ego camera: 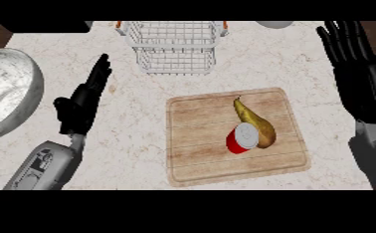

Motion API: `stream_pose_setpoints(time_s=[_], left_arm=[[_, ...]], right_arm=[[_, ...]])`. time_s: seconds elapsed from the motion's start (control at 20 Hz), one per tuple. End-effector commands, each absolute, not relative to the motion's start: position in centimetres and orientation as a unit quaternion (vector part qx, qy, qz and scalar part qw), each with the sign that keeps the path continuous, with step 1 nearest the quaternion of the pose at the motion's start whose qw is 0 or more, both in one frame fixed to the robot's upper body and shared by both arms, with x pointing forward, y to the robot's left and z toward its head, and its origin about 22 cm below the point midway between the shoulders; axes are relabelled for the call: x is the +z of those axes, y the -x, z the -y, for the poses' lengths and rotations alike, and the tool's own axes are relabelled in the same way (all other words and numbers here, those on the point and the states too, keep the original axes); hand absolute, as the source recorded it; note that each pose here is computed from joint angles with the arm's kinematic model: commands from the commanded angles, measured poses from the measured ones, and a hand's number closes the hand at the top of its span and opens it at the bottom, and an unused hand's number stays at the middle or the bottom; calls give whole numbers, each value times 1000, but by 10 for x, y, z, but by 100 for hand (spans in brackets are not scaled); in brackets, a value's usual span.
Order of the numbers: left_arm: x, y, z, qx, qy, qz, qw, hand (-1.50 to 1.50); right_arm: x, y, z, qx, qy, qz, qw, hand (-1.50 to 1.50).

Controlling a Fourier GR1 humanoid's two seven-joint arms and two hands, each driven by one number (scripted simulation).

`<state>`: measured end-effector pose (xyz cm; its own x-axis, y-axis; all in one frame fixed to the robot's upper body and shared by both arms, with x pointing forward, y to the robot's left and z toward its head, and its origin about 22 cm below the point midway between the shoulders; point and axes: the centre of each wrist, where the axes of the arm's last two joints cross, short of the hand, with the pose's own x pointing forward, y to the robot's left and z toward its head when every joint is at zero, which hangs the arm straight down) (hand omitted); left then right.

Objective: Pick the can from the cutting board and place it in the tiered basket

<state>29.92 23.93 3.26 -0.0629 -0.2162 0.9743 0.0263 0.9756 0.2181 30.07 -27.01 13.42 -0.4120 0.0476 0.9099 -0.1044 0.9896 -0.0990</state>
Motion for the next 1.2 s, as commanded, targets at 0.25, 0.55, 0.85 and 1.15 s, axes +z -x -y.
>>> stream_pose_setpoints(time_s=[0.25,0.55,0.85,1.15], left_arm=[[2,-280,-227,-129,6,704,698,0],[-15,-271,-238,-109,39,686,718,0],[-18,-272,-235,-96,24,687,720,0],[-23,-264,-238,-93,18,677,730,0]], right_arm=[[87,-303,132,38,9,727,685,-150],[67,-284,63,1,39,758,651,-150],[116,-287,105,141,153,749,630,-150],[118,-296,120,360,288,601,653,-150]])
